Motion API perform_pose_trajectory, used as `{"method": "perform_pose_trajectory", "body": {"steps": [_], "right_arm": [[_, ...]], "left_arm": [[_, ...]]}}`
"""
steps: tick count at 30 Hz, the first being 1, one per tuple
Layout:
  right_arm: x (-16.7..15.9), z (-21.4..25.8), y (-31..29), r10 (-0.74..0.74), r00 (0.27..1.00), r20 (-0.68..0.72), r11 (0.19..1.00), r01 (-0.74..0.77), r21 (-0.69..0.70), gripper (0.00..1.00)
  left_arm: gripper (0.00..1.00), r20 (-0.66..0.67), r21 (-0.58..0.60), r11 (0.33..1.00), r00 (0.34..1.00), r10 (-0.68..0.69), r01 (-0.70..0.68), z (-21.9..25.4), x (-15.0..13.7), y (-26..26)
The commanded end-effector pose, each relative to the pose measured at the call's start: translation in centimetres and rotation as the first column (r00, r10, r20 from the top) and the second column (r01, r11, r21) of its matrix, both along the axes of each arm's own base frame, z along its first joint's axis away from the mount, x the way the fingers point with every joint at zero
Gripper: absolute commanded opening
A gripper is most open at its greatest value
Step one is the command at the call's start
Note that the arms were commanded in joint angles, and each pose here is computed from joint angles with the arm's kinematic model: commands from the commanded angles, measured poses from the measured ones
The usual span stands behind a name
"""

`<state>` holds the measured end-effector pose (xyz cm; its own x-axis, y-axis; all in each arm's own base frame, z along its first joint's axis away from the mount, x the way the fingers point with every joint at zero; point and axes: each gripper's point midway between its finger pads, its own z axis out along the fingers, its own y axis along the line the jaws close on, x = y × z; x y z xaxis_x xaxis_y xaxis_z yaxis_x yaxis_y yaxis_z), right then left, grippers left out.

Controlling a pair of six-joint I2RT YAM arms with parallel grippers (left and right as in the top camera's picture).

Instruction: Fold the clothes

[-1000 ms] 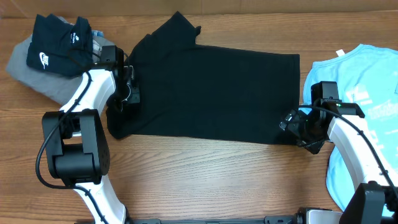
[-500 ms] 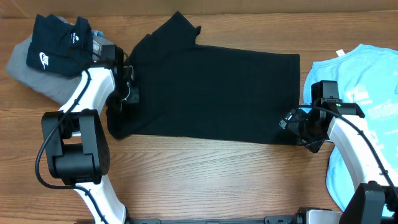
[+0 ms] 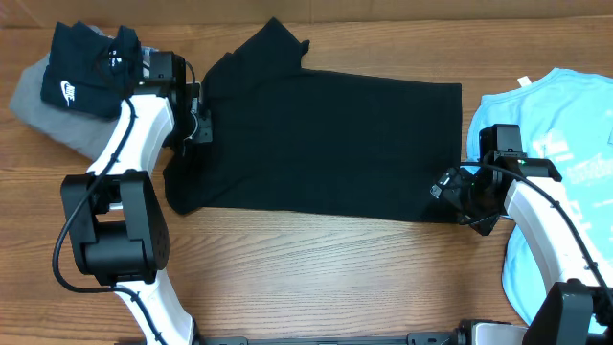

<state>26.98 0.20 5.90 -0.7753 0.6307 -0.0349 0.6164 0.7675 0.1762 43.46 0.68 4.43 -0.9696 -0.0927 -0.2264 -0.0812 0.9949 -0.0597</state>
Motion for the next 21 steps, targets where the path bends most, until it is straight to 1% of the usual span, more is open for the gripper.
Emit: {"method": "perform_pose_trajectory", "body": {"steps": [1,6,11,13,15,16,18,21], "right_arm": [[-0.1,-0.2,0.1,-0.001,1.000,-0.005,1.000,0.001,0.013,0.85],[-0.1,-0.2,0.2,0.000,1.000,-0.004,1.000,0.000,0.020,0.85],[-0.1,-0.2,0.4,-0.002,1.000,-0.004,0.999,0.002,0.032,0.85],[-0.1,-0.2,0.4,-0.002,1.000,-0.004,0.999,0.002,0.032,0.85],[-0.1,-0.2,0.4,-0.002,1.000,-0.004,0.999,0.002,0.032,0.85],[-0.1,-0.2,0.4,-0.002,1.000,-0.005,0.999,0.002,0.032,0.85],[-0.2,-0.2,0.4,-0.002,1.000,-0.008,0.999,0.002,0.032,0.85],[-0.3,-0.2,0.4,-0.001,1.000,-0.012,0.999,0.002,0.032,0.85]], "left_arm": [[0.32,-0.007,0.006,1.000,1.000,-0.013,0.013,-1.5,-0.3,0.0],[0.33,0.069,0.021,1.000,0.998,-0.014,0.012,-1.1,1.5,0.2],[0.27,0.084,0.022,1.000,0.996,-0.016,0.014,-1.0,1.9,0.1],[0.29,0.086,0.022,1.000,0.996,-0.016,0.014,-1.1,2.0,0.1],[0.35,0.081,0.024,0.999,0.996,-0.024,0.022,-1.4,1.9,0.1],[0.40,0.077,0.025,0.999,0.997,-0.027,0.025,-1.6,1.8,0.1],[0.46,0.069,0.025,0.999,0.997,-0.030,0.028,-2.1,1.7,0.1],[0.49,0.055,0.025,0.999,0.998,-0.030,0.029,-2.9,1.7,0.1]]}}
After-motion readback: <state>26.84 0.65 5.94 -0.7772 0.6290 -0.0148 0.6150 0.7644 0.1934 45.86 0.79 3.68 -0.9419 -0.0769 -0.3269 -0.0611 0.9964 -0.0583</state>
